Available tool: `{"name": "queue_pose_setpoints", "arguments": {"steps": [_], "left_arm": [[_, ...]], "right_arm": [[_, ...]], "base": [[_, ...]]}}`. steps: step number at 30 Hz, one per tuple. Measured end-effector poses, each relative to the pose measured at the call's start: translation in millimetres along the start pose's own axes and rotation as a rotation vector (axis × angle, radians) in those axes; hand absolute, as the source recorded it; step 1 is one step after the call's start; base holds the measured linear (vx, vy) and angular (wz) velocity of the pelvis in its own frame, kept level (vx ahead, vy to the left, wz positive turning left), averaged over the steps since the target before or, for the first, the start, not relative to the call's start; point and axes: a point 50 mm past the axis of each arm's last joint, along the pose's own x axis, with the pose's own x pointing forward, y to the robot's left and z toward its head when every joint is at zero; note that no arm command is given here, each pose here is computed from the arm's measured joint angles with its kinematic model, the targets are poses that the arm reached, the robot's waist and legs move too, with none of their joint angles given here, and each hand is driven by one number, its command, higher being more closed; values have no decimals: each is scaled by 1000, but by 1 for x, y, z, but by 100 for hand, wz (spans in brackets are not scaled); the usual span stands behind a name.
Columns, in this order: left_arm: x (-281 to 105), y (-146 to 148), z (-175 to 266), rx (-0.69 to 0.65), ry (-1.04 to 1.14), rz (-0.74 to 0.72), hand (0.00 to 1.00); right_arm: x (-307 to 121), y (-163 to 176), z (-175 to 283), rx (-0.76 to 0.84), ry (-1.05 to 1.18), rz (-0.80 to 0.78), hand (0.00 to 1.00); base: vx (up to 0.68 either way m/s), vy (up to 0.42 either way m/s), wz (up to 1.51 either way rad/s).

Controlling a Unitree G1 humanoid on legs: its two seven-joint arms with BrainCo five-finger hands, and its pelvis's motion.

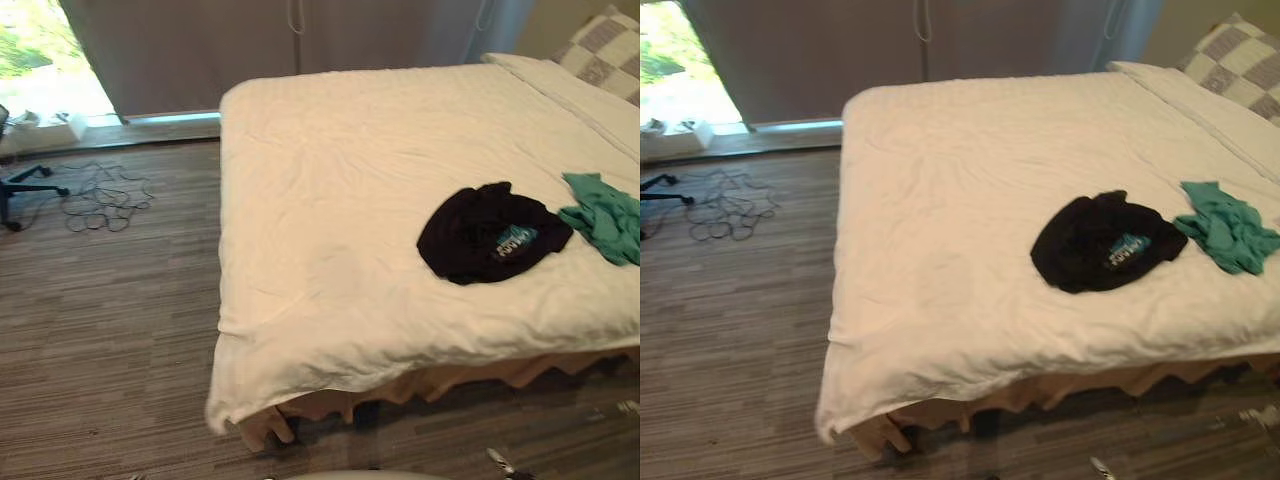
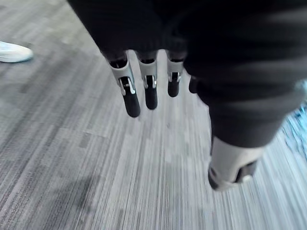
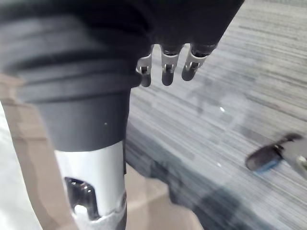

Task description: Tidy the bed and pick cloth on bed and put in laundry

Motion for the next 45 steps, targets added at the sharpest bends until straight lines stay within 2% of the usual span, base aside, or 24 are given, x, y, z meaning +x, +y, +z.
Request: {"name": "queue_pose_setpoints", "arguments": {"steps": [2, 4, 7, 8, 10, 11, 13, 16, 19, 21, 24, 25, 26, 28, 32, 36, 38, 41, 45], "left_arm": [[-1, -5, -2, -33, 8, -8, 0], [-8, -25, -5, -79, -1, -66, 0], [-18, -51, -8, -64, -24, -149, 0], [-21, -58, -9, -52, -30, -173, 0], [-33, -83, -14, -28, -44, -257, 0], [-36, -87, -16, -24, -44, -270, 0], [-46, -102, -24, -1, -37, -323, 0], [-52, -111, -27, 6, -36, -353, 0], [-54, -117, -22, -3, -61, -374, 0], [-54, -121, -21, -16, -55, -385, 0], [-56, -130, -20, -21, -41, -414, 0], [-57, -132, -19, -25, -38, -420, 0], [-57, -133, -17, -34, -40, -422, 0], [-56, -141, -2, -29, -76, -446, 0], [-67, -173, 49, -30, -227, -544, 0], [-88, -196, 102, -96, -392, -632, 0], [-95, -199, 116, -127, -440, -651, 0], [-106, -209, 127, -107, -490, -692, 0], [-121, -221, 138, -94, -533, -750, 0]], "right_arm": [[0, 7, 33, 49, -125, -59, 100], [-18, 18, 88, 117, -383, -91, 100], [-60, 38, 147, 156, -699, -17, 100], [-74, 46, 159, 158, -777, 28, 100], [-127, 80, 183, 122, -1006, 246, 100], [-135, 87, 184, 107, -1034, 294, 100], [-172, 120, 179, -8, -1150, 518, 100], [-203, 150, 169, -108, -1214, 751, 100], [-245, 188, 158, -207, -1239, 1091, 100], [-280, 212, 149, -271, -1215, 1381, 100], [-314, 233, 128, -360, -1115, 1705, 100], [-318, 237, 122, -383, -1078, 1766, 100], [-325, 249, 105, -417, -970, 1869, 100], [-334, 269, 79, -479, -783, 1974, 100], [-352, 299, 72, -554, -690, 2014, 100], [-349, 322, 93, -621, -712, 1922, 100], [-346, 324, 110, -590, -757, 1913, 100], [-361, 323, 134, -507, -852, 1984, 100], [-370, 321, 153, -421, -869, 2045, 100]], "base": [[-3, -4, 3], [0, 0, 0], [0, -8, -1], [-9, -42, -8], [-22, -56, -13], [-26, -54, -19], [3, -50, -20], [3, -20, -4], [-18, -35, -2], [-26, -42, 0], [-30, -36, 15], [-55, -47, 24], [-56, -42, 18], [-79, -51, 25], [-159, -36, 22], [-121, 2, 10], [-66, 24, 6], [-28, 18, 9], [-37, 25, 3]]}}
